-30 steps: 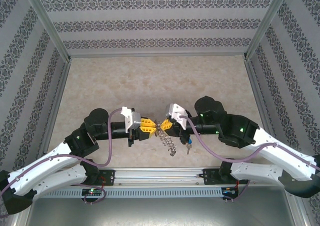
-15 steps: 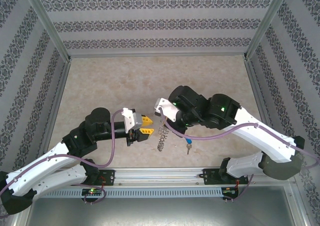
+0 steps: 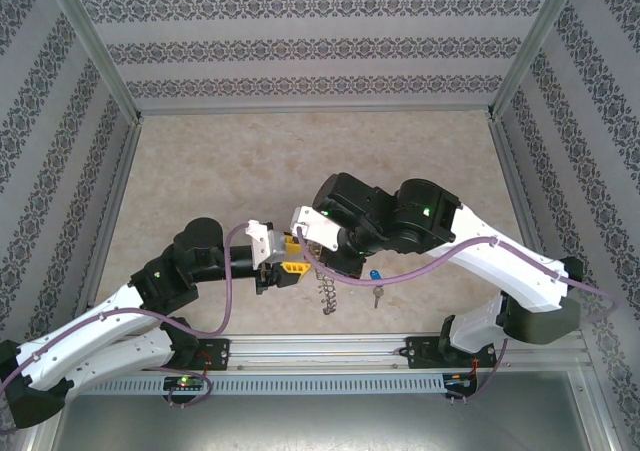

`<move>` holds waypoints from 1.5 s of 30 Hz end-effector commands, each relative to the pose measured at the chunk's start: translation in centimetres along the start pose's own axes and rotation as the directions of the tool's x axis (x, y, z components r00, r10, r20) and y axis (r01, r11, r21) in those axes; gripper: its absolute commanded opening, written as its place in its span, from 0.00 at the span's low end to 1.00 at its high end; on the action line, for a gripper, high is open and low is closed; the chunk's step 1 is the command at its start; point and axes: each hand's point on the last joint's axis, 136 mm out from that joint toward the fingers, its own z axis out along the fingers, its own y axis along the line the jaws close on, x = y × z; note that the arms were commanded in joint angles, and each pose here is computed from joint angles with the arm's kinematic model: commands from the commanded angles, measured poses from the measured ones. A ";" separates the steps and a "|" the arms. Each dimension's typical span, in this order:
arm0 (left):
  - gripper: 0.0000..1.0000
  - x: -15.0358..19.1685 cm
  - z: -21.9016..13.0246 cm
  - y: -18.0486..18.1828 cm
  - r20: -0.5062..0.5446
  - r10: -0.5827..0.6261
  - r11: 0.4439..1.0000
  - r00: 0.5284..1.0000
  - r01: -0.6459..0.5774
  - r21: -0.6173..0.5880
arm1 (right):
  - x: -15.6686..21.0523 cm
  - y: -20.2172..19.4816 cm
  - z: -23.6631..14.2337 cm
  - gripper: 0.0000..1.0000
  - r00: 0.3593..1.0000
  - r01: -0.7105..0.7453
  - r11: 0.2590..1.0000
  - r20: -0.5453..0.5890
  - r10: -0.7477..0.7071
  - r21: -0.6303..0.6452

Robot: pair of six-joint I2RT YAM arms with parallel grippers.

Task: Put the keys on the keyring

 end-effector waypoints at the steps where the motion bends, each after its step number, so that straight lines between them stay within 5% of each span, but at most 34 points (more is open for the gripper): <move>1: 0.37 -1.7 -0.6 -0.7 0.075 0.040 0.999 0.996 -0.042 0.030 | -0.3 0.5 -0.7 0.00 0.999 0.036 0.999 0.008 -0.036 -0.005; 14: 0.34 -1.5 -0.1 -0.9 0.064 0.024 0.998 0.998 -0.027 0.056 | -1.2 2.1 -0.4 0.00 0.995 0.099 0.994 0.027 -0.098 -0.041; 19: 0.23 -1.4 0.0 -1.0 0.057 0.018 0.998 0.998 -0.021 0.067 | -1.4 2.4 -0.6 0.00 0.993 0.115 0.992 0.045 -0.113 -0.044; 24: 0.00 -1.4 0.0 -1.3 0.058 0.013 0.996 0.998 -0.018 0.088 | -1.8 2.8 -1.1 0.00 0.989 0.127 0.991 0.087 -0.123 -0.051; 30: 0.00 -1.7 -0.1 -1.8 0.068 0.003 0.993 0.998 -0.011 0.114 | -1.8 2.7 -1.1 0.00 0.985 0.136 0.990 0.116 -0.132 -0.035; 35: 0.00 -2.6 -0.9 -1.1 0.098 0.007 0.999 0.995 -0.012 0.053 | -1.3 1.7 -1.3 0.36 0.985 0.071 0.997 0.158 -0.071 0.006; 45: 0.00 -2.9 -0.9 1.7 0.088 -0.026 0.994 0.996 0.035 -0.105 | 0.3 0.8 -3.2 0.67 0.925 -0.107 0.994 0.366 0.100 -0.003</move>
